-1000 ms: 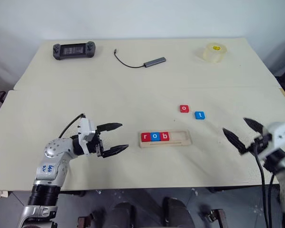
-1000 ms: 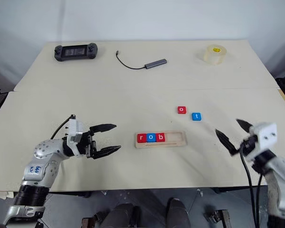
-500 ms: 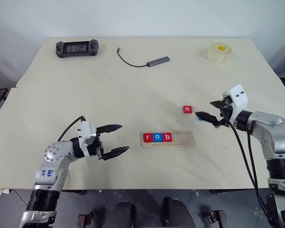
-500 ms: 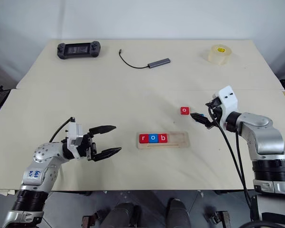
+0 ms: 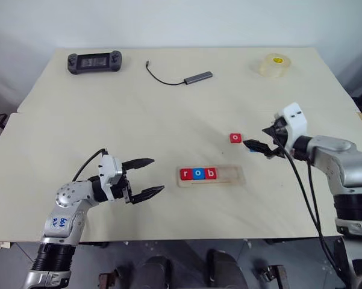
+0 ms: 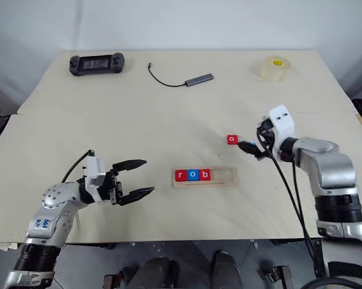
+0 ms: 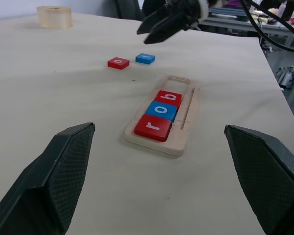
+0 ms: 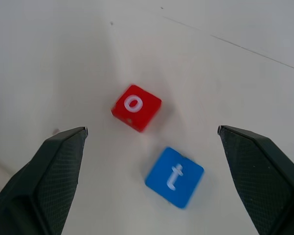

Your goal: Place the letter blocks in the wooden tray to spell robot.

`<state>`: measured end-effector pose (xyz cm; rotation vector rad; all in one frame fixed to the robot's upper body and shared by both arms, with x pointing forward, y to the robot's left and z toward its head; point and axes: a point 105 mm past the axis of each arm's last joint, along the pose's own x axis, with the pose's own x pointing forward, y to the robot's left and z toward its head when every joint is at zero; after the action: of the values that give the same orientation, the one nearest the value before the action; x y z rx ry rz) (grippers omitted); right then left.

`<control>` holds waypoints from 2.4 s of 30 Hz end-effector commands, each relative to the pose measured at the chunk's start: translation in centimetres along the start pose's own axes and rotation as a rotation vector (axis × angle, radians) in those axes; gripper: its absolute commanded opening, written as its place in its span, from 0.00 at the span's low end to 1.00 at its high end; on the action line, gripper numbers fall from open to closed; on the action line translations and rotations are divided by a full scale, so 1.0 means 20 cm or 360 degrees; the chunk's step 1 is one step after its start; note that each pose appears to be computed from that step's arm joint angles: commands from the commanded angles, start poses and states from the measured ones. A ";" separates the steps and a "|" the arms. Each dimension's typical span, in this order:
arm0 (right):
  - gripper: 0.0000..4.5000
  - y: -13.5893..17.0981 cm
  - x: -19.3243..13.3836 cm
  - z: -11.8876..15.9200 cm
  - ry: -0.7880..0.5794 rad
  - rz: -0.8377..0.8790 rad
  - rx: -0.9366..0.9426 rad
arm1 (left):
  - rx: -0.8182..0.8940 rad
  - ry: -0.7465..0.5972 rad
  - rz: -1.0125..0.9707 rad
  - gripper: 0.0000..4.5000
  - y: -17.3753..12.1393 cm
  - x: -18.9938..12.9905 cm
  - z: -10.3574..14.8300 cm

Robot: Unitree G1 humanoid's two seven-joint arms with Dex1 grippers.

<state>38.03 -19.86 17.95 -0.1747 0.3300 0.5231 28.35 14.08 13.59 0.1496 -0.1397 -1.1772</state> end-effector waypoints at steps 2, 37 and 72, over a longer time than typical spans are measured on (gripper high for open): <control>0.99 0.01 0.08 0.03 0.0004 -0.0107 0.0137 | 0.0073 -0.0044 -0.0018 1.00 0.00 0.01 0.05; 0.34 0.15 -0.37 -0.32 0.0207 -0.0565 0.0329 | 0.0040 -0.0117 -0.0221 1.00 0.01 0.08 0.08; 0.99 0.00 -0.33 -0.38 0.0342 0.0841 -0.1021 | 0.0104 -0.0010 -0.0394 1.00 -0.10 -0.03 0.10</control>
<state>30.63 -24.83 13.63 -0.7631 0.4064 1.0948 26.25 13.77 14.01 0.2107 -0.1207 -1.4280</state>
